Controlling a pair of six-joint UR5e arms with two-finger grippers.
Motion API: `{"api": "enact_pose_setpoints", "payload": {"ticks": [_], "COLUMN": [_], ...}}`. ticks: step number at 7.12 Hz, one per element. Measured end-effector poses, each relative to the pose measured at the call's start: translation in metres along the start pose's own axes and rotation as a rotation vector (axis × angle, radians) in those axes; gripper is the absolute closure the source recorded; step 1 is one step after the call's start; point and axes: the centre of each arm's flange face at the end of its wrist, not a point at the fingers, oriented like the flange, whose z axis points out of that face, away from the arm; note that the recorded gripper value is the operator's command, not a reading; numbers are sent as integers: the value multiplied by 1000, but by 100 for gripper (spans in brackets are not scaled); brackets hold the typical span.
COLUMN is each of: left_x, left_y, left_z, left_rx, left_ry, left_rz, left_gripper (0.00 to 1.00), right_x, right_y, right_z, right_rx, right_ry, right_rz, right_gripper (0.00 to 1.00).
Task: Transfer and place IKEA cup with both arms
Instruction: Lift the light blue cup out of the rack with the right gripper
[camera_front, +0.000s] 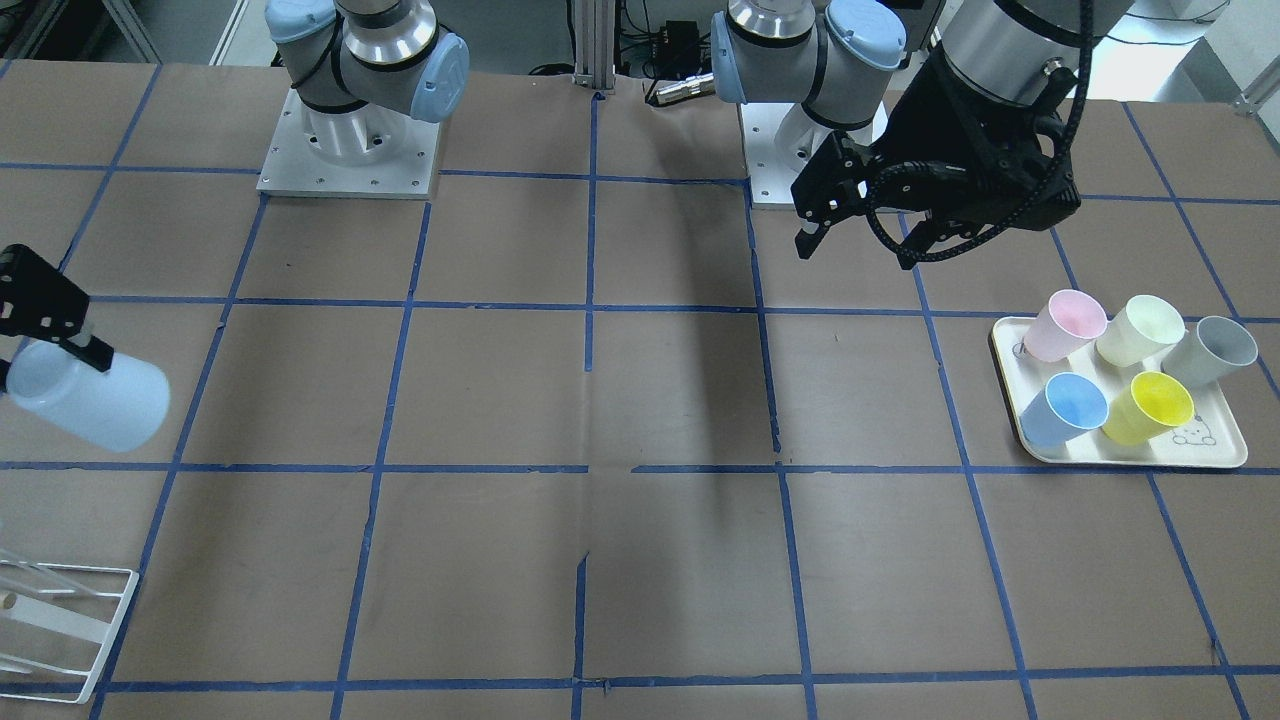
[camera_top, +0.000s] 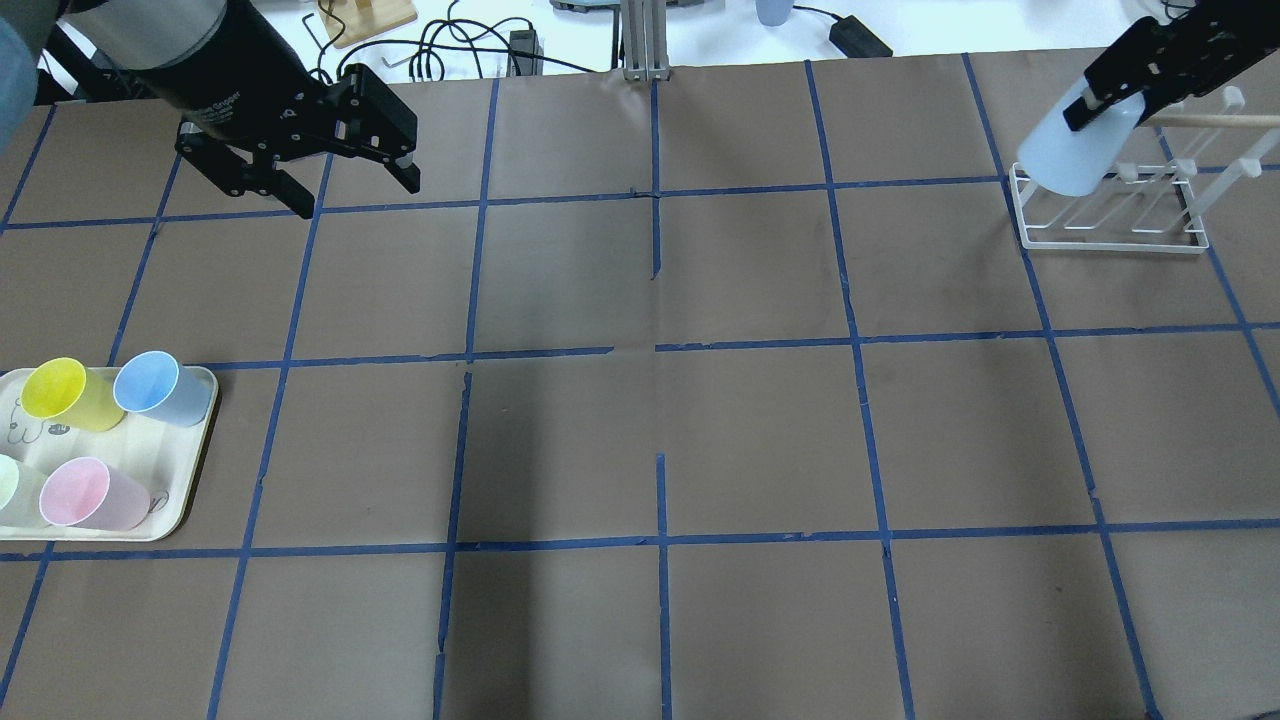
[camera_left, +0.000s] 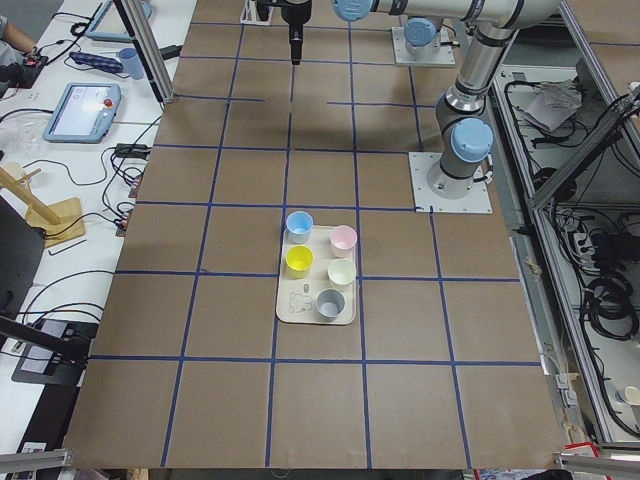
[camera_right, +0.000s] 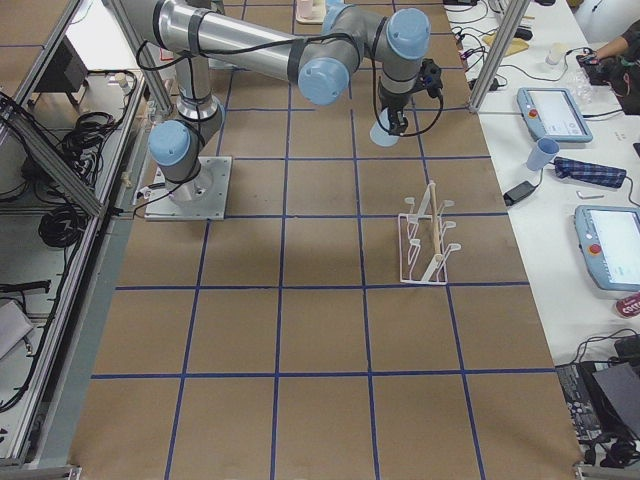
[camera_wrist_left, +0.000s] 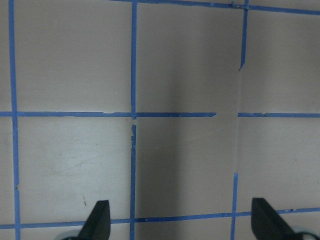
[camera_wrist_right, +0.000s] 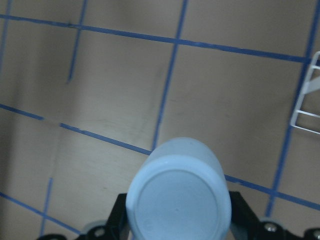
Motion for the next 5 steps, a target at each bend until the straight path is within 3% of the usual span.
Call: {"api": "enact_pose_setpoints", "payload": {"ticks": [3,5], "left_x": [-25,-40], "left_y": [5,11], "left_z": [11,21], "left_rx": [-21,-31], "left_ry": [197,364], "left_rz": [-90,-154], "left_gripper": [0,0], "right_x": [-48,-63], "right_y": [1,11], "right_z": [25,42], "right_rx": [13,-15], "right_ry": [-457,-714], "right_rz": [197,379], "right_gripper": [100,100]}}
